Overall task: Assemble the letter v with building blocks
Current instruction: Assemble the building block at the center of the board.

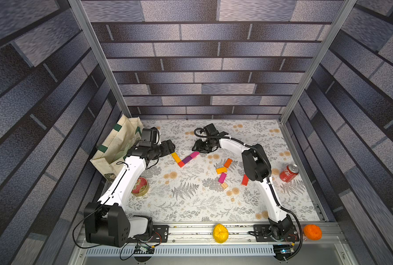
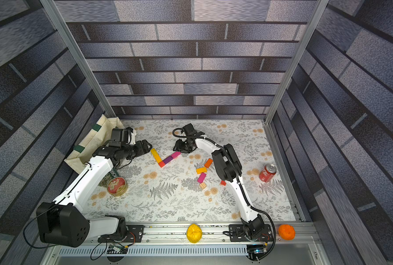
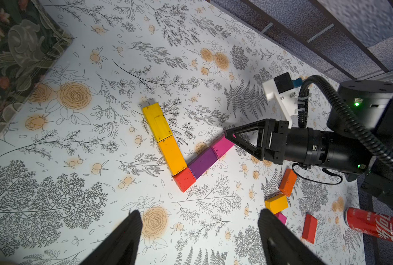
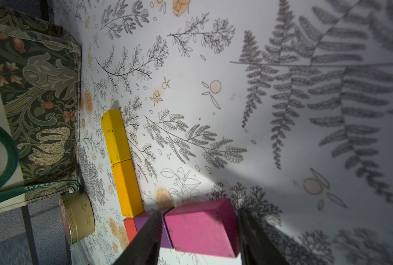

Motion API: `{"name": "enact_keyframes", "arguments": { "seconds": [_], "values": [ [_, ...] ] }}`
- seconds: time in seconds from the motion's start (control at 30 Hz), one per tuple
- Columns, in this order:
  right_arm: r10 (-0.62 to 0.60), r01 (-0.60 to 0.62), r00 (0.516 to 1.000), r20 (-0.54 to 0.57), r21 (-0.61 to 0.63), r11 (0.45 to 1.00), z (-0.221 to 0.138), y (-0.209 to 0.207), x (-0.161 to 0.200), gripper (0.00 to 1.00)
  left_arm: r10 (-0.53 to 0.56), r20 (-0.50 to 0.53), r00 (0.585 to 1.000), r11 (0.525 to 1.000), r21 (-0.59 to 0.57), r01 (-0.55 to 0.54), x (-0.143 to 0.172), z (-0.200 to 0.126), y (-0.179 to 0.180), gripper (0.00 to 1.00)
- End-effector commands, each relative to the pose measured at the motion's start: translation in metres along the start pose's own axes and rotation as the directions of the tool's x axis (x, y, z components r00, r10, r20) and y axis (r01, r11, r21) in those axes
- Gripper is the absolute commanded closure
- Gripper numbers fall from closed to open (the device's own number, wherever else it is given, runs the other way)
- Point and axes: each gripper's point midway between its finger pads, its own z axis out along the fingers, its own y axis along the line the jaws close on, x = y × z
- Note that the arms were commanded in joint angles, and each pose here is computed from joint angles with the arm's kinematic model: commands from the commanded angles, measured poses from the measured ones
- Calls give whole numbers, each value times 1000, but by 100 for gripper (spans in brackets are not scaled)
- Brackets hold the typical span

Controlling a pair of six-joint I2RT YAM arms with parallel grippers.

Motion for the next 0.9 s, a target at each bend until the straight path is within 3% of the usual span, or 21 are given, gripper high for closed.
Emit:
{"name": "enact_keyframes", "arguments": {
  "seconds": [0.0, 0.87],
  "values": [
    [13, -12, 999, -46, 34, 999, 11, -9, 13, 48, -19, -10, 1000, 1000, 0, 19, 4, -3, 2, 18],
    [34, -32, 998, -51, 51, 998, 16, -15, 14, 51, -26, -30, 999, 1000, -14, 25, 8, 1, 5, 17]
  ]
}}
